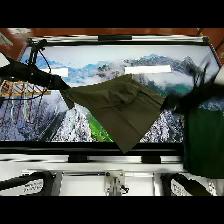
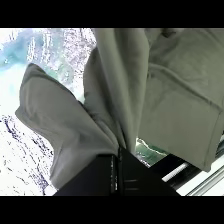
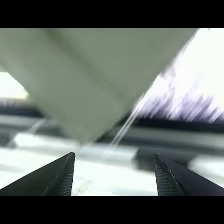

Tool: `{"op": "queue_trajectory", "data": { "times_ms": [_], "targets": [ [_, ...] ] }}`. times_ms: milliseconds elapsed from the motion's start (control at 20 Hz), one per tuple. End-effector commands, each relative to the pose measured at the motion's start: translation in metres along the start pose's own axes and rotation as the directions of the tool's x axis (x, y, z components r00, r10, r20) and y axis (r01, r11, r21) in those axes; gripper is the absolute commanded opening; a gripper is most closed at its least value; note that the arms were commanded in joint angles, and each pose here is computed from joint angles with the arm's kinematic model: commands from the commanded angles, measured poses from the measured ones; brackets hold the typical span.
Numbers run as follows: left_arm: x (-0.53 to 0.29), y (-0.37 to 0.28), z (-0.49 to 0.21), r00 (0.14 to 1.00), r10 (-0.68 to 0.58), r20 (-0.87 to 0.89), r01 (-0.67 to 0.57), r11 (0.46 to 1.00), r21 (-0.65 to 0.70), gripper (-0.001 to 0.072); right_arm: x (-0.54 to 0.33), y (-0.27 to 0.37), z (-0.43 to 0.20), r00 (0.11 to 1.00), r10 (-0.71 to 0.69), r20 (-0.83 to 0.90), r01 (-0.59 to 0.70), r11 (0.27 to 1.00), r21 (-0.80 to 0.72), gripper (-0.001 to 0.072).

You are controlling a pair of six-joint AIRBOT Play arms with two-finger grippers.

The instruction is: Fold the shirts.

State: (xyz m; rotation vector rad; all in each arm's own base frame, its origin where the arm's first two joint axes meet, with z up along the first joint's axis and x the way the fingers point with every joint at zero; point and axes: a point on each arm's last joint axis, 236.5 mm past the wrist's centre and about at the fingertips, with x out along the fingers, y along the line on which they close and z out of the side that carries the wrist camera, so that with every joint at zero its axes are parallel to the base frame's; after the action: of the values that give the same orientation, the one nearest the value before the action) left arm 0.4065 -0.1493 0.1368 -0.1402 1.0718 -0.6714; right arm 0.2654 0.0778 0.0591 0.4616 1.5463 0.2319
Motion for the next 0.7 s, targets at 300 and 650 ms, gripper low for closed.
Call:
{"op": "queue_trajectory", "data": {
  "times_ms": [300,650],
  "targets": [
    [-0.005,0.007,0.013,0.998,0.021,0.054,-0.022,1.000,0.018,0.0029,0.128,-0.005,-0.102,0.954,0.291,0.068,-0.293,0.866,0.406,0.0604],
    [-0.005,0.007,0.013,0.998,0.021,0.054,-0.022,1.000,0.017,0.0029,0.188,0.030,-0.095,0.959,0.282,0.037,-0.277,0.895,0.350,0.0610]
  ]
}}
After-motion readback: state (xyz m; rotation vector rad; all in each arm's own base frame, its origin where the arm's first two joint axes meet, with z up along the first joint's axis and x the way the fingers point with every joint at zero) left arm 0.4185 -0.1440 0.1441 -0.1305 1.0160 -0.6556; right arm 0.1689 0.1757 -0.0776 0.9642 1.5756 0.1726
